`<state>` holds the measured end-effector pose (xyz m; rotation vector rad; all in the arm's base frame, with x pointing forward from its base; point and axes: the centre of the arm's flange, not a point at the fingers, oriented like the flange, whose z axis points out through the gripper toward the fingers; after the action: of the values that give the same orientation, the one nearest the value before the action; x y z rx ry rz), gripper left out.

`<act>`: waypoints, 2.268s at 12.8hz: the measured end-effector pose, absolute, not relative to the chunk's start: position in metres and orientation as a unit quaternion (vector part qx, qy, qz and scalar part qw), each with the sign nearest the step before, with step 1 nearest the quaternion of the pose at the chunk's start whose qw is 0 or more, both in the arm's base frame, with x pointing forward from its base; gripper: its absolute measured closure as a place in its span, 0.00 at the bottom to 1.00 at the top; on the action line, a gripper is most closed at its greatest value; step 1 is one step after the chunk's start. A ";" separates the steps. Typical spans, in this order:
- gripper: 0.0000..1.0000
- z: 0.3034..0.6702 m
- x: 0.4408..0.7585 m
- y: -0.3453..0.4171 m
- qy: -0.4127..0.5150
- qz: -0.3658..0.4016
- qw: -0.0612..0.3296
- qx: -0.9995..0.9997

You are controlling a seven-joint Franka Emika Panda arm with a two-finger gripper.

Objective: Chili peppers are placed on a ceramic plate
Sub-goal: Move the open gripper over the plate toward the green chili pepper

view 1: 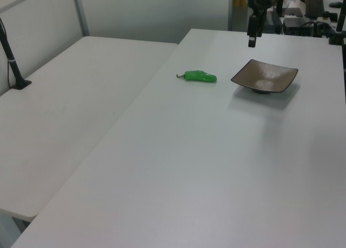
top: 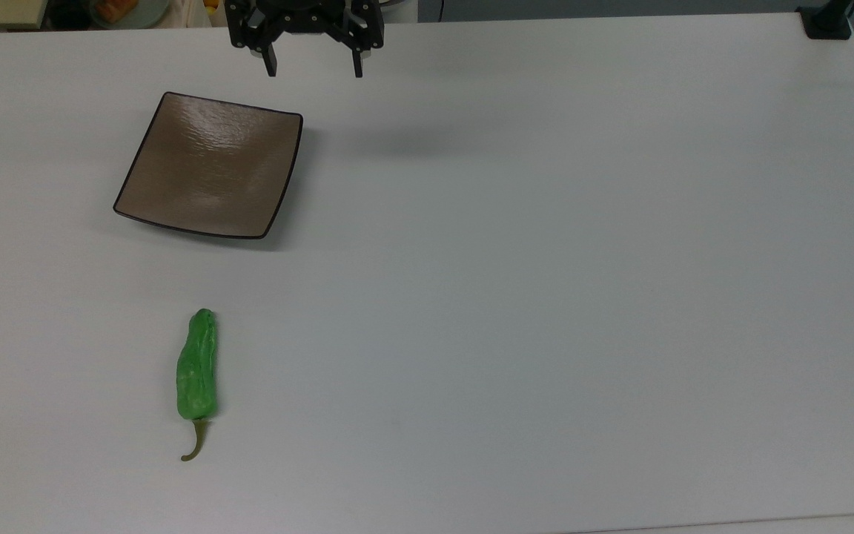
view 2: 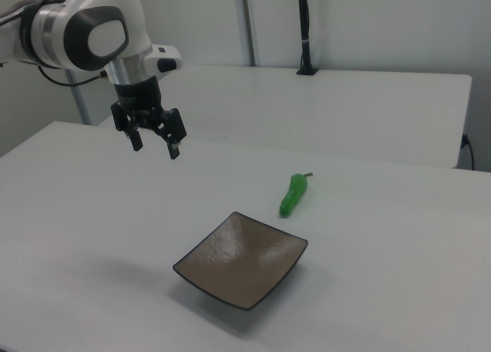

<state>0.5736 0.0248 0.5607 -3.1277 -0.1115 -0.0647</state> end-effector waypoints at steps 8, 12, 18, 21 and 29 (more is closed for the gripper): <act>0.00 0.557 0.576 0.029 -0.040 -0.020 0.004 -0.999; 0.00 0.551 0.589 0.031 -0.035 -0.050 0.004 -0.998; 0.00 0.535 0.621 0.034 -0.008 -0.121 0.006 -0.993; 0.00 0.519 0.641 0.024 -0.006 -0.165 -0.008 -0.986; 0.00 0.445 0.688 -0.055 0.046 -0.245 -0.032 -0.968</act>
<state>0.6877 -0.0545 0.4447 -3.1048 0.1475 -0.7863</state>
